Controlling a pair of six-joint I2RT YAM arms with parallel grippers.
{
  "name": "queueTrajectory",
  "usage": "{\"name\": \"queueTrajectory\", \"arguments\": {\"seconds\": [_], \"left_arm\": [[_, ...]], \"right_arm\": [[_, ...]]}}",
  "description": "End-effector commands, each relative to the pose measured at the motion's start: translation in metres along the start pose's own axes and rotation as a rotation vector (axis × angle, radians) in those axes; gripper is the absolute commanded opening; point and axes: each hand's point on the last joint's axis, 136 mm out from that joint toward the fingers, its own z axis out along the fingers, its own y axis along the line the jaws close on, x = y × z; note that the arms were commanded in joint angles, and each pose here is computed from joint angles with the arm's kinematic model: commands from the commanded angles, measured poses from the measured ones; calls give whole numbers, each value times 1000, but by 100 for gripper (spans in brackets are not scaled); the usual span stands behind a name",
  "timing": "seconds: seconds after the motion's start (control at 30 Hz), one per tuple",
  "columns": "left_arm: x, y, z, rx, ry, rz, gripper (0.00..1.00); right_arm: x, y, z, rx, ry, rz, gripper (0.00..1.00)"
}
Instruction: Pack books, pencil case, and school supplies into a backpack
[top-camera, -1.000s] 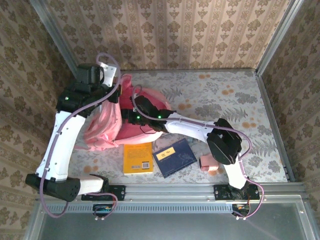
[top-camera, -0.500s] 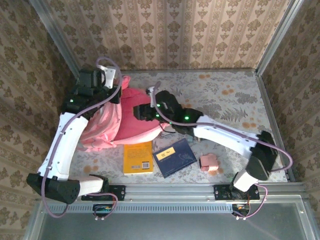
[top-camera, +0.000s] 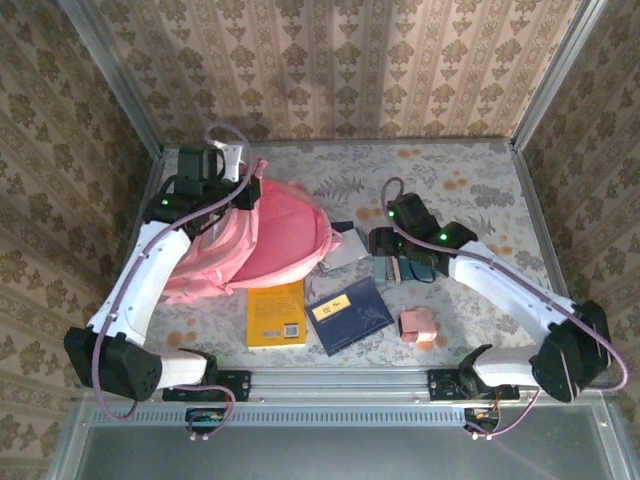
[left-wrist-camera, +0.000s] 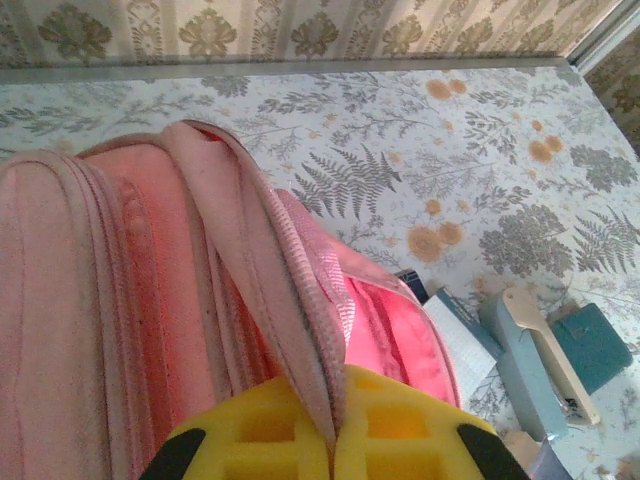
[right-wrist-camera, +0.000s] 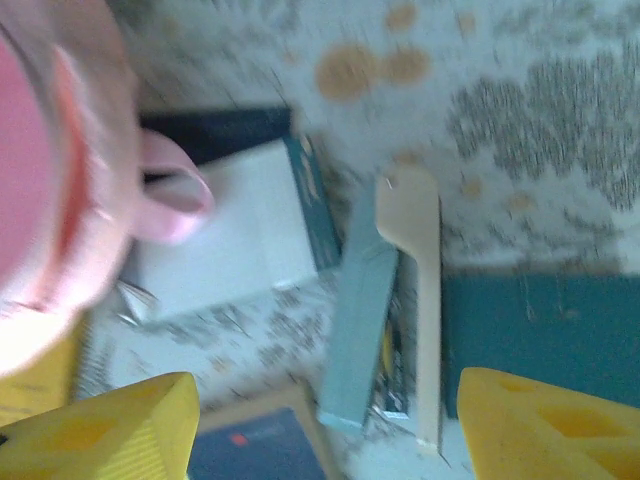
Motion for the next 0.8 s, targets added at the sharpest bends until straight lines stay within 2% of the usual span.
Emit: {"name": "queueTrajectory", "arguments": {"seconds": [0.0, 0.03, 0.1, 0.33, 0.47, 0.63, 0.77], "left_arm": [[-25, -16, -1, 73, -116, 10, 0], [-24, -18, -1, 81, -119, 12, 0], [-22, -22, -4, 87, -123, 25, 1], [-17, -34, -17, 37, -143, 149, 3], [-15, -35, -21, 8, -151, 184, 4], [-16, -38, -18, 13, -141, 185, 4], [-16, -39, -16, 20, -131, 182, 4]], "right_arm": [[37, -31, 25, 126, 173, -42, 61], [37, -32, 34, 112, 188, -24, 53], [36, -36, 48, 97, 213, 14, 44], [43, -37, 94, 37, 339, 18, 44], [49, -43, 104, 47, 348, 27, 42], [53, -47, 107, 44, 349, 55, 28], [55, -46, 115, 36, 349, 71, 21]]}}
